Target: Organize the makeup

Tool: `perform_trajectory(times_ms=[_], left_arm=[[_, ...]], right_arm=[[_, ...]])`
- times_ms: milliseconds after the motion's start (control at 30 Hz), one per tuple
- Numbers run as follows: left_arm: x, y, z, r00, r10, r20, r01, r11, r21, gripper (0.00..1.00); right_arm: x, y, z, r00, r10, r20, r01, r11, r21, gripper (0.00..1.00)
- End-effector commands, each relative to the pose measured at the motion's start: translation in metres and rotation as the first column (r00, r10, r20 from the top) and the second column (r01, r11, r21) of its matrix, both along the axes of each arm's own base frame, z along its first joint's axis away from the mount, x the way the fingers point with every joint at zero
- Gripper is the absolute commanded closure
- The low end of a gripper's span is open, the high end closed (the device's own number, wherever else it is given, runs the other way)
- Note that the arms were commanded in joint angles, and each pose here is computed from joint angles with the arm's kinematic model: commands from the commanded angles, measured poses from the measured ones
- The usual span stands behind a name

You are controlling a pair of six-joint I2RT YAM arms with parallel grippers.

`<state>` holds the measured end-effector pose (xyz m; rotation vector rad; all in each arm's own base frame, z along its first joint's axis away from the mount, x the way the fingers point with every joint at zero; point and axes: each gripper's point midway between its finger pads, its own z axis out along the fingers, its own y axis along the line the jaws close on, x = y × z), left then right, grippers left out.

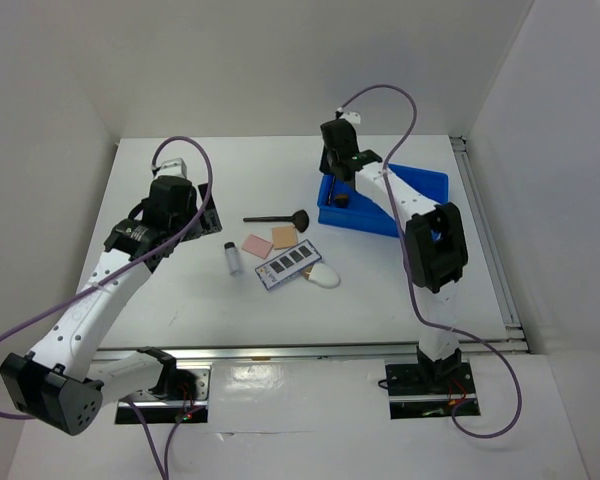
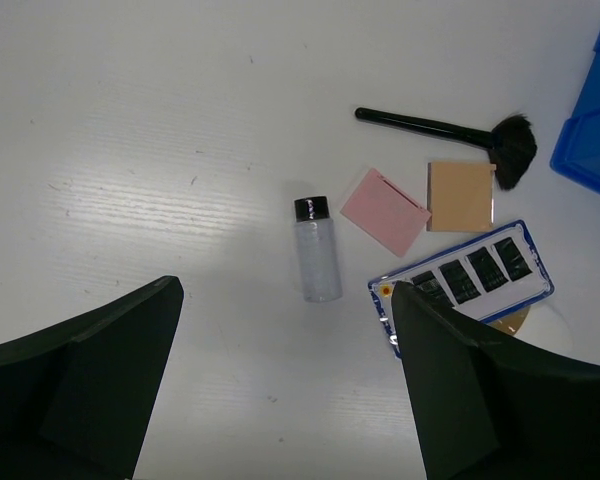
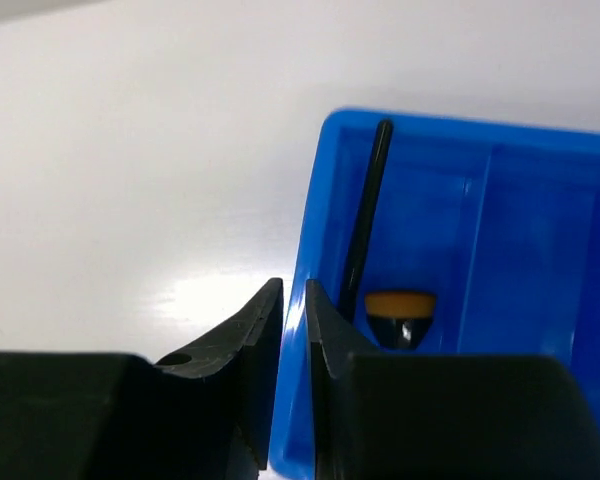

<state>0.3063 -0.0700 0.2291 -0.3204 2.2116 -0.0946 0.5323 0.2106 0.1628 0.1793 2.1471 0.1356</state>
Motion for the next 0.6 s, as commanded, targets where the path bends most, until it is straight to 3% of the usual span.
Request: perform_trajectory(times_ms=[0,100,233,267,400,467,567], left_arm=[[0.002,0.001,0.01,1.0,-0.009,0.029,0.009,1.0,0.011,0.0],[0.001,0.005,0.009,1.0,0.006,0.024,-0.006,1.0,0.026,0.0],[0.001,0.005,0.009,1.0,0.006,0.024,-0.006,1.0,0.026,0.0],[0.001,0.005,0.009,1.0,0.006,0.024,-0.006,1.0,0.026,0.0],[0.0,0.006,0.012,1.0,0.013,0.026,-0.014,0.999,0.032,0.0],[-0.002,0.009,0.019,0.998,0.02,0.051,-0.022,0.999,0.028,0.0],[-0.002,0.009,0.024,0.997,0.021,0.071,-0.022,1.0,0.021,0.0]], right_arm=[[0.028,-0.025,0.009,0.998,-0.058,0.004,0.057,0.993,0.1,0.78],[0.029,-0.008,0.014,1.0,0.014,0.015,-0.016,0.993,0.118,0.78],[0.019,0.046,0.029,0.966,0.235,0.108,-0.239,0.971,0.018,0.66],[0.012,0.06,0.028,0.948,0.3,0.107,-0.301,0.954,-0.008,0.58],[-0.013,0.119,0.01,0.82,0.57,0.054,-0.546,0.808,-0.221,0.35],[-0.023,0.133,-0.021,0.745,0.665,-0.054,-0.64,0.69,-0.34,0.27],[-0.031,0.14,-0.056,0.698,0.698,-0.16,-0.704,0.629,-0.328,0.23]])
